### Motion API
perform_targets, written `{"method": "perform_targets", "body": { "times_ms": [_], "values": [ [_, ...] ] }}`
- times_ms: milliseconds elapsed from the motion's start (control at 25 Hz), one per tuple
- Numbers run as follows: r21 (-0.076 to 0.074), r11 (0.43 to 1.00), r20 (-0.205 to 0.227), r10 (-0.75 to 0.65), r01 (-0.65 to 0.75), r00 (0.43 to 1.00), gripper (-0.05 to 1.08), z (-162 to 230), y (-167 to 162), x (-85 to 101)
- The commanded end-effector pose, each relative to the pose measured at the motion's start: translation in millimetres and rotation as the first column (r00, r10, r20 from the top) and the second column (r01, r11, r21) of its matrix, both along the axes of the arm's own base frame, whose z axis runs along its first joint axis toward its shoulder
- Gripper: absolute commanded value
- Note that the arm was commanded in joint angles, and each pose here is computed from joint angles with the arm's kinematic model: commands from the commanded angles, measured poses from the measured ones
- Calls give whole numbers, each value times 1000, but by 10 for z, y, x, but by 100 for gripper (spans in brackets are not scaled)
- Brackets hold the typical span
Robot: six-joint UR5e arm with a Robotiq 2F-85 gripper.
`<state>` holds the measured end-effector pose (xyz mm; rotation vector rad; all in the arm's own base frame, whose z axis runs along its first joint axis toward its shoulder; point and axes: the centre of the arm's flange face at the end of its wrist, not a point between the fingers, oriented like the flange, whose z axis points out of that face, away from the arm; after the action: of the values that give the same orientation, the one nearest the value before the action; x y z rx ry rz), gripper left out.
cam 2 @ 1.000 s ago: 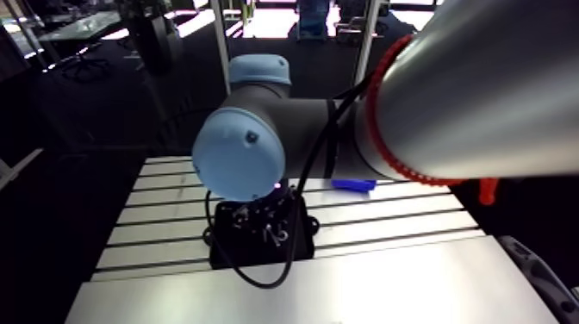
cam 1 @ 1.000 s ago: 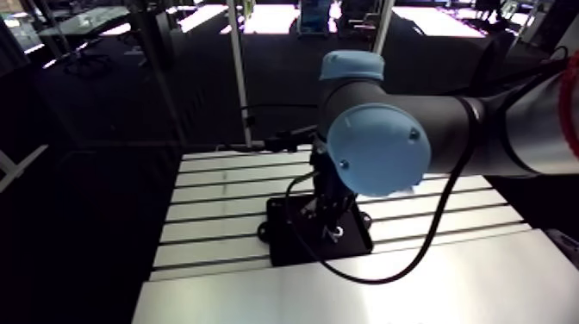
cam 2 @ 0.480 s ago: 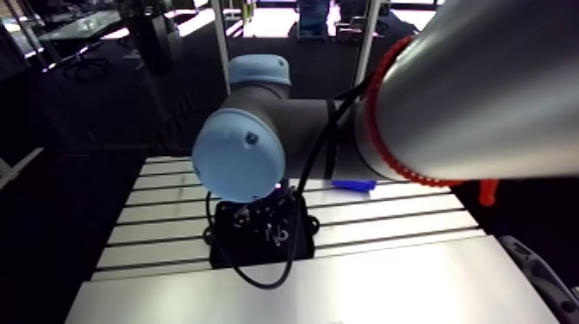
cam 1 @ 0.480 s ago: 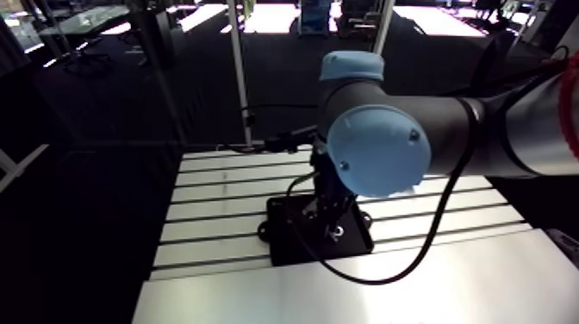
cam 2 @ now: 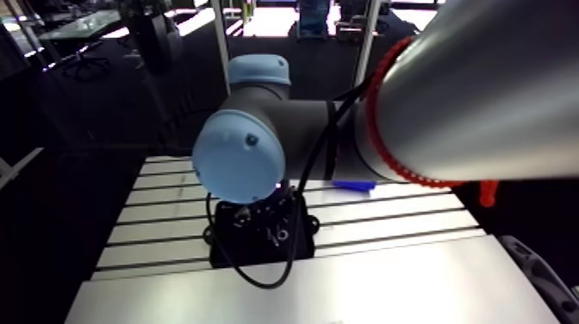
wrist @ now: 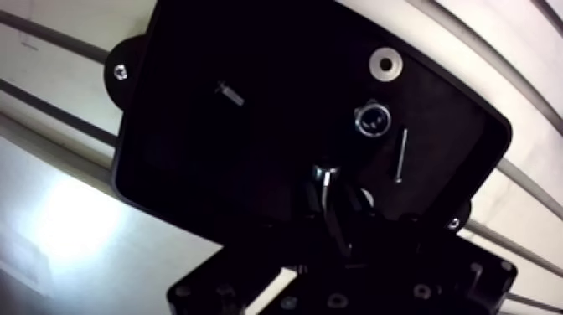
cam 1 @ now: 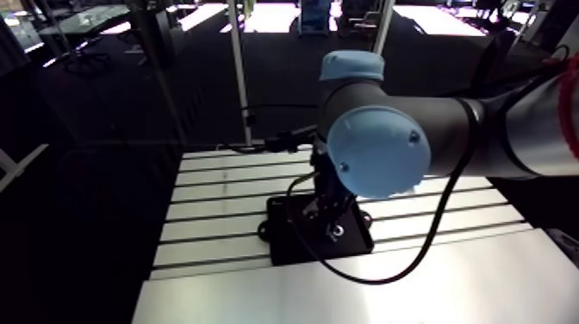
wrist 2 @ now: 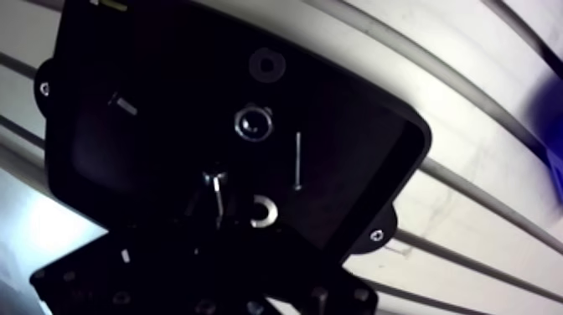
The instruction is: Pick up the M10 bolt from the tray and put it into the blue bin.
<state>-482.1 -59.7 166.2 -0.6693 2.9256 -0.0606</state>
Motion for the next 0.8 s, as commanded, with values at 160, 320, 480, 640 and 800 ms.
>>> {"method": "perform_targets", "body": {
  "times_ms": [160, 320, 480, 640, 800],
  "values": [
    [0, 1000, 6, 0, 0, 1000, 80, -27, -1, 11],
    [0, 1000, 3, 0, 0, 1000, 86, -15, 0, 4],
    [2, 1000, -9, 0, 0, 1000, 96, 43, 3, -12],
    [13, 1000, -27, 6, -5, 1000, 100, 155, -11, -16],
    [24, 1000, -41, 7, -6, 999, 103, 315, -4, -3]
  ]
}}
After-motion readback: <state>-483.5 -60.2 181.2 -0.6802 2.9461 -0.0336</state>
